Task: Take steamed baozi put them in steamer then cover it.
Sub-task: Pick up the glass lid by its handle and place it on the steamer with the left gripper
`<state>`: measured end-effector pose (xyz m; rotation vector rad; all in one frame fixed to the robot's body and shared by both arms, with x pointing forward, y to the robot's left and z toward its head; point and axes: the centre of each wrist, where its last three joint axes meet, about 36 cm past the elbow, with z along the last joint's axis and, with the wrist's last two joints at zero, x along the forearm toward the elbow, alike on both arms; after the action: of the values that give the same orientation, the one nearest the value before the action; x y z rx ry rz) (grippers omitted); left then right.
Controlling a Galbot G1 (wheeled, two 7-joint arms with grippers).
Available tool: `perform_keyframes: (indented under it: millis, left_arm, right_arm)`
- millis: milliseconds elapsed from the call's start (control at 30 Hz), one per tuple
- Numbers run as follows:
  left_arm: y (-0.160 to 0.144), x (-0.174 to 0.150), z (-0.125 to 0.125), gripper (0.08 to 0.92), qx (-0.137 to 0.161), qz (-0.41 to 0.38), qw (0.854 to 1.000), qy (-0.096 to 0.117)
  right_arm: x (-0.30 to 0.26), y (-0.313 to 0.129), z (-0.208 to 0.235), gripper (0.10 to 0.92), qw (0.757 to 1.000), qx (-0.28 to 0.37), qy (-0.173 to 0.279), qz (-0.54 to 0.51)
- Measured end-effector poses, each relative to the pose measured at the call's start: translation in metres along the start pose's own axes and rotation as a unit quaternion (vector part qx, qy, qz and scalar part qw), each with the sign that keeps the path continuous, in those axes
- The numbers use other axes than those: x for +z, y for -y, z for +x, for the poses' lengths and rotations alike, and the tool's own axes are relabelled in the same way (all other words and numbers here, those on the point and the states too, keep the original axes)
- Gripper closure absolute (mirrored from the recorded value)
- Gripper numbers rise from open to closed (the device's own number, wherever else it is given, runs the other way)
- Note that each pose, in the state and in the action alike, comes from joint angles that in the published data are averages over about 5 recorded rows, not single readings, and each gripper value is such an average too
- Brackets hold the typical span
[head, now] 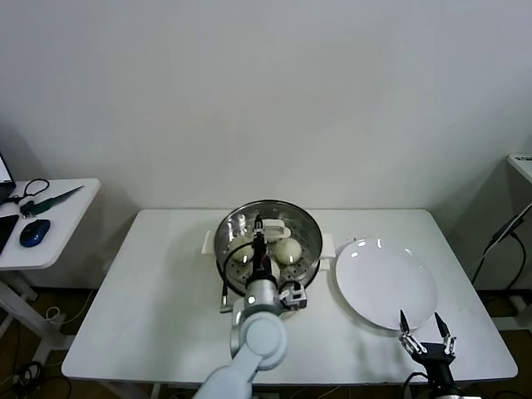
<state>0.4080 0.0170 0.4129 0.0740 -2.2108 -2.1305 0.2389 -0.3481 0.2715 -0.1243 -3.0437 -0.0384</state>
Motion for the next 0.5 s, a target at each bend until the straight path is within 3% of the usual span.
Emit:
perform_keyframes:
  millis: [233,500]
  left_arm:
    - [-0.009,0.004,0.011,0.493,0.009,0.035,0.999,0.019]
    - [-0.036,0.023,0.032,0.259,0.035,0.138,0.989,0.049]
  right_arm:
    - [-0.002,-0.001,-0.002,0.2,1.0,0.0,0.002,0.001]
    - [-0.007,-0.004,-0.006,0.2,1.0,-0.002,0.008,0.002]
